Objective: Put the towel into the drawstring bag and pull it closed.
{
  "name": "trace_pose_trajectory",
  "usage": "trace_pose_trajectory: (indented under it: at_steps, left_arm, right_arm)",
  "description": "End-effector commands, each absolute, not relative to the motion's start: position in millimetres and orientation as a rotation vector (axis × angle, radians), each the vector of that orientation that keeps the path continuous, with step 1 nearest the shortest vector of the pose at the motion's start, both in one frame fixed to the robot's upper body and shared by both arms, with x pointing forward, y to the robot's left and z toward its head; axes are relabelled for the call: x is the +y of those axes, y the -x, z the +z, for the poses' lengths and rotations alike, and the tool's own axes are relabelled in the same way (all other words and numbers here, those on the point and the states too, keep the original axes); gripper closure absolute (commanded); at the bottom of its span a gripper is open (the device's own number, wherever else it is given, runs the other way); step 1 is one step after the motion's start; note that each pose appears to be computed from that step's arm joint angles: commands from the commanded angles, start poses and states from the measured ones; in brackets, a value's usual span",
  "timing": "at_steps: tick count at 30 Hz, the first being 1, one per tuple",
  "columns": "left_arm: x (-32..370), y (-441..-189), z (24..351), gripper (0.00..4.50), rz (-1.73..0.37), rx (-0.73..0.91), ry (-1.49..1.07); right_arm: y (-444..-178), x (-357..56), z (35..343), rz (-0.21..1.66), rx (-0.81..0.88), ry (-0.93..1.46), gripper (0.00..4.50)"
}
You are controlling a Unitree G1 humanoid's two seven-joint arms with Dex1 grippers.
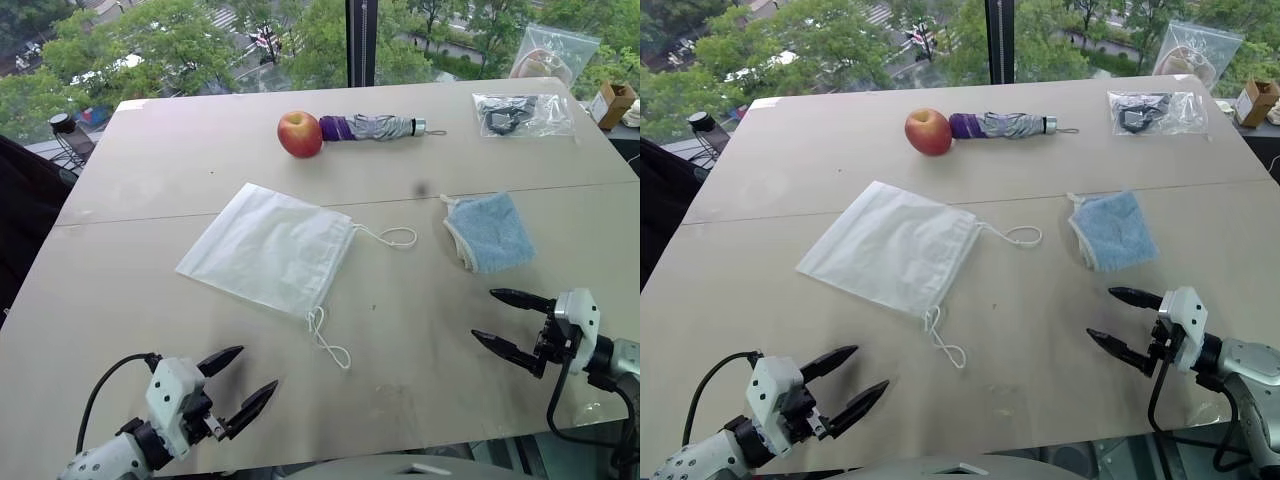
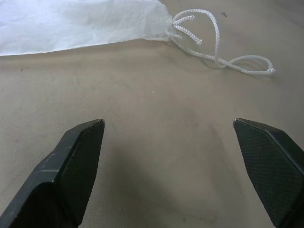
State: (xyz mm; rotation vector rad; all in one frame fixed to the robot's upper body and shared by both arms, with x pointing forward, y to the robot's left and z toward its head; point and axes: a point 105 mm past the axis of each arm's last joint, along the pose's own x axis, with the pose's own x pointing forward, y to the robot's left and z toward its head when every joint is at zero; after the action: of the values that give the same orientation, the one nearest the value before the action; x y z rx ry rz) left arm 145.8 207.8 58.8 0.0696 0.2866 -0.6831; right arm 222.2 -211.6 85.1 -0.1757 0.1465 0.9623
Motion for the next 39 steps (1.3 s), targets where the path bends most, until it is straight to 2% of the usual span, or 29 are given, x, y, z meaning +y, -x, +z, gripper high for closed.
trace_pose_trajectory:
  at_steps: [1,13,20,25,30,35,39]
  left_arm:
    - [207,-146,62,0.04,-0.682,0.259,-0.071]
    - [207,-145,64,0.04,-0.667,0.230,-0.005]
    - [188,-160,80,0.04,-0.656,0.132,0.057]
    - [150,-201,103,0.04,-0.626,0.041,-0.007]
    - [126,-248,115,0.04,-0.500,0.008,-0.157]
    - [105,-266,114,0.04,-0.470,0.021,-0.274]
    - [102,-267,102,0.04,-0.387,0.081,-0.323]
  right_arm:
    - [-222,-206,89,0.984,0.129,0.192,0.00]
    - [-225,-205,88,0.991,0.140,0.196,0.00]
    - [-232,-194,98,1.026,0.095,0.184,0.00]
    - [-242,-180,116,1.053,0.038,0.195,0.00]
    - [-245,-172,132,1.061,0.004,0.202,0.00]
    - [-240,-171,139,1.048,0.011,0.204,0.00]
    - [-234,-173,142,1.041,0.030,0.206,0.00]
